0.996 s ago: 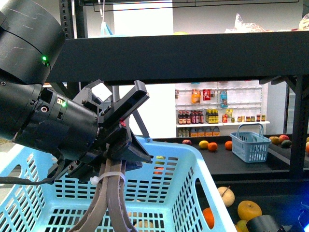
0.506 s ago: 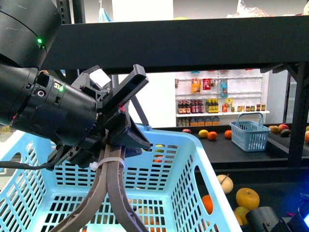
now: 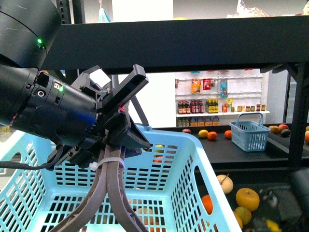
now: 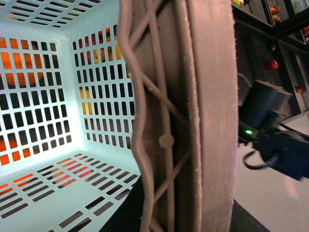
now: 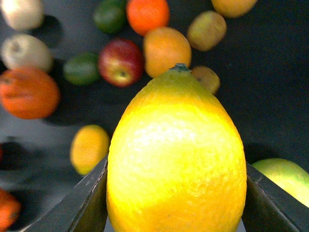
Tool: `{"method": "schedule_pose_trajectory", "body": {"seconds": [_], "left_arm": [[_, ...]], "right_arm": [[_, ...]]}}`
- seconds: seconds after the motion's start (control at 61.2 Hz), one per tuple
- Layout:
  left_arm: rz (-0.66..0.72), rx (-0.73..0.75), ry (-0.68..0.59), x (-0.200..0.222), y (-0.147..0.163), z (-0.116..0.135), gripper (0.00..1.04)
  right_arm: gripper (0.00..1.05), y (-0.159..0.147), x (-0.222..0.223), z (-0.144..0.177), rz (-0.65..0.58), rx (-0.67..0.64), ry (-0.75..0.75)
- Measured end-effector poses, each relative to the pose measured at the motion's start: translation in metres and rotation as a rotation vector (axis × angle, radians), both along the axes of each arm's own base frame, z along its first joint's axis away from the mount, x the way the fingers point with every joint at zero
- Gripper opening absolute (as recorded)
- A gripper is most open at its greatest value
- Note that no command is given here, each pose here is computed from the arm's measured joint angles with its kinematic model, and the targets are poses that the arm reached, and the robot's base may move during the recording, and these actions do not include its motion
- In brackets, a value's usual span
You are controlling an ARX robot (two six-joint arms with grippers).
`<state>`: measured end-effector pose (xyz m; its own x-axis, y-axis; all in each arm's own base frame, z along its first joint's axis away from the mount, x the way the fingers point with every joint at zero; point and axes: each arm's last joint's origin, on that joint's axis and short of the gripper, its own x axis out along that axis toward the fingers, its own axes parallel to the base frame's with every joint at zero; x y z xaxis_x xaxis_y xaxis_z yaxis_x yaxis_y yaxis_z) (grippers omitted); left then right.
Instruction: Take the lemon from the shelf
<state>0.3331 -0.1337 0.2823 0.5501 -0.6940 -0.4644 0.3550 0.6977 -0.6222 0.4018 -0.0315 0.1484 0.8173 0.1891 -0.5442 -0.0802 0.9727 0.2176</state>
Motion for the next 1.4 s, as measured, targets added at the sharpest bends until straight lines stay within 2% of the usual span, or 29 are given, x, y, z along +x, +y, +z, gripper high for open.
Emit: {"method": "schedule_pose_trajectory", "body": {"seconds": [0.131, 0.31, 0.474, 0.604, 0.8, 0.866, 1.062, 1.258, 1.405], "left_arm": [[-0.003, -0.002, 0.001, 0.0, 0.0, 0.0, 0.17], [-0.001, -0.001, 0.0, 0.0, 0.0, 0.0, 0.17], [0.0, 0.0, 0.0, 0.0, 0.0, 0.0, 0.17], [-0.003, -0.002, 0.001, 0.0, 0.0, 0.0, 0.17], [0.0, 0.0, 0.0, 0.0, 0.0, 0.0, 0.17], [0.0, 0.0, 0.0, 0.0, 0.0, 0.0, 0.17], [0.0, 0.0, 0.0, 0.0, 0.0, 0.0, 0.17], [0.004, 0.005, 0.0, 0.0, 0.0, -0.001, 0.16], [0.004, 0.007, -0.001, 0.001, 0.0, -0.001, 0.16]], "right_arm": [[0.64, 0.016, -0.033, 0.048, 0.088, 0.104, -0.082], [0.64, 0.043, -0.054, 0.083, 0.16, 0.173, -0.145], [0.64, 0.068, -0.057, 0.083, 0.192, 0.193, -0.125], [0.64, 0.103, -0.061, 0.081, 0.252, 0.202, -0.107], [0.64, 0.131, -0.059, 0.065, 0.283, 0.182, -0.06], [0.73, 0.135, -0.059, 0.06, 0.29, 0.175, -0.054], [0.98, 0.134, -0.055, 0.068, 0.31, 0.207, -0.13], [0.97, 0.111, -0.063, 0.096, 0.301, 0.232, -0.236], [0.97, 0.071, -0.07, 0.12, 0.246, 0.263, -0.298]]}}
